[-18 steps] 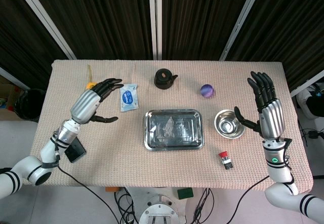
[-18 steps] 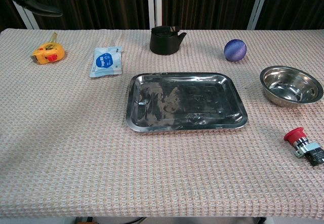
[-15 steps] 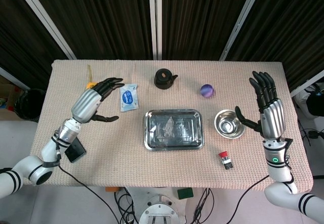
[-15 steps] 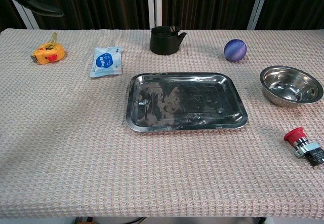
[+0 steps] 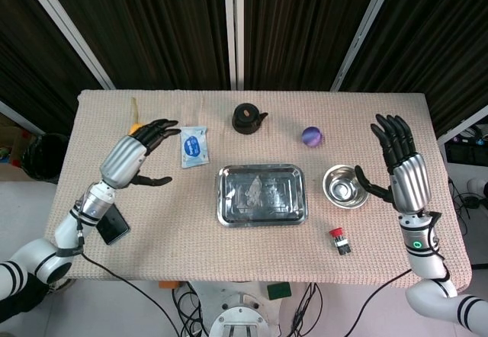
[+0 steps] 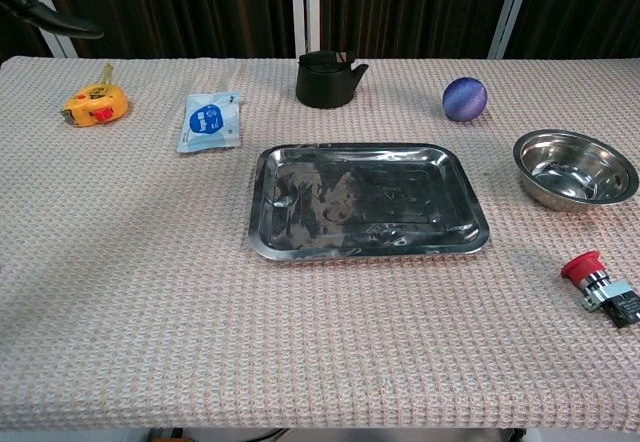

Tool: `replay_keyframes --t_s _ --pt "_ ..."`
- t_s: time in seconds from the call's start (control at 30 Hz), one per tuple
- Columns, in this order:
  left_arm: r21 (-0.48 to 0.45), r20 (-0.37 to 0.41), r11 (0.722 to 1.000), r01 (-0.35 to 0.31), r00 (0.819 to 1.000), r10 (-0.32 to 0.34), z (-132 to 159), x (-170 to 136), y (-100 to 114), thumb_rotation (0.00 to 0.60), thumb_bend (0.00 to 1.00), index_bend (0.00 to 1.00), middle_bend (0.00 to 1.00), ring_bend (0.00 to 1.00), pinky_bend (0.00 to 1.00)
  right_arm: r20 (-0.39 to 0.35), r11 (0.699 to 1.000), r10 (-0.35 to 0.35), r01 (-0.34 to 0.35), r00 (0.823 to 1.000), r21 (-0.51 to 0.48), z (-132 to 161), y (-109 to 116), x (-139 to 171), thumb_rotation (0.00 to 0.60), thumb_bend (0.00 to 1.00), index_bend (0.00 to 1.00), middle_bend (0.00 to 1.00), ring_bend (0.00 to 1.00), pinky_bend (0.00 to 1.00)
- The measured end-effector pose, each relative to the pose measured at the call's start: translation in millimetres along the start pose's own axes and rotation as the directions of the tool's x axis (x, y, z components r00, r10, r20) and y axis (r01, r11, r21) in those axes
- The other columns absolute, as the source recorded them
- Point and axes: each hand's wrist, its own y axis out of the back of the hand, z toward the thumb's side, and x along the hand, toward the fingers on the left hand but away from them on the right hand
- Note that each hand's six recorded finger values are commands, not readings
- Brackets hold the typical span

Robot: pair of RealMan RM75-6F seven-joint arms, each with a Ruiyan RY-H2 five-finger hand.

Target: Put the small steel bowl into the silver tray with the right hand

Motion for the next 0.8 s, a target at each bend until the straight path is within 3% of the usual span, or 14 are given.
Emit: replay_keyframes --t_s 0.07,0.17,0.2,0.3,0.43,0.5,0.6,0.7,0.8 --pt "0.024 -0.019 1.0 0.004 1.0 -0.004 -4 -4 2 0.6 0.06 0.17 0.11 0.09 0.21 0.015 0.995 0.062 -0.063 0.998 0.072 -4 -3 8 0.6 0.37 0.06 0.0 0.0 0.0" --pt "0.062 -0.053 0.998 0.014 0.999 -0.011 -11 -11 4 0.6 0.06 0.17 0.11 0.09 0.21 0.058 0.96 0.185 -0.193 0.981 0.204 -15 -9 28 0.6 0.37 0.06 0.0 0.0 0.0" --pt "0.073 -0.065 0.997 0.018 0.998 -0.014 -14 -13 3 0.6 0.06 0.17 0.11 0.09 0.21 0.088 0.928 0.247 -0.261 0.965 0.265 -22 -12 40 0.6 0.36 0.06 0.0 0.0 0.0" --pt "0.084 -0.108 0.995 0.046 0.993 -0.037 -24 -22 -2 0.6 0.06 0.17 0.11 0.09 0.21 0.154 0.861 0.331 -0.365 0.931 0.354 -35 -15 61 0.6 0.34 0.05 0.0 0.0 0.0" --pt "0.082 -0.158 0.993 0.088 0.985 -0.074 -38 -29 -9 0.6 0.06 0.17 0.11 0.09 0.2 0.265 0.772 0.419 -0.494 0.868 0.399 -54 -23 92 0.6 0.32 0.04 0.0 0.0 0.0" --pt "0.092 -0.178 0.991 0.093 0.981 -0.075 -45 -33 -11 0.6 0.06 0.17 0.11 0.09 0.2 0.307 0.748 0.444 -0.537 0.842 0.391 -62 -30 102 0.6 0.32 0.05 0.0 0.0 0.0" --pt "0.104 -0.202 0.99 0.091 0.977 -0.068 -53 -40 -12 0.6 0.06 0.17 0.11 0.09 0.2 0.333 0.729 0.47 -0.573 0.817 0.375 -69 -43 111 0.6 0.32 0.08 0.0 0.0 0.0" --pt "0.104 -0.212 0.991 0.083 0.975 -0.06 -57 -43 -11 0.6 0.06 0.17 0.11 0.09 0.2 0.347 0.715 0.491 -0.597 0.799 0.364 -73 -58 116 0.6 0.32 0.16 0.0 0.0 0.0" --pt "0.104 -0.214 0.992 0.075 0.975 -0.051 -59 -44 -9 0.6 0.06 0.17 0.11 0.09 0.2 0.349 0.71 0.501 -0.607 0.792 0.357 -75 -71 117 0.6 0.32 0.21 0.0 0.0 0.0"
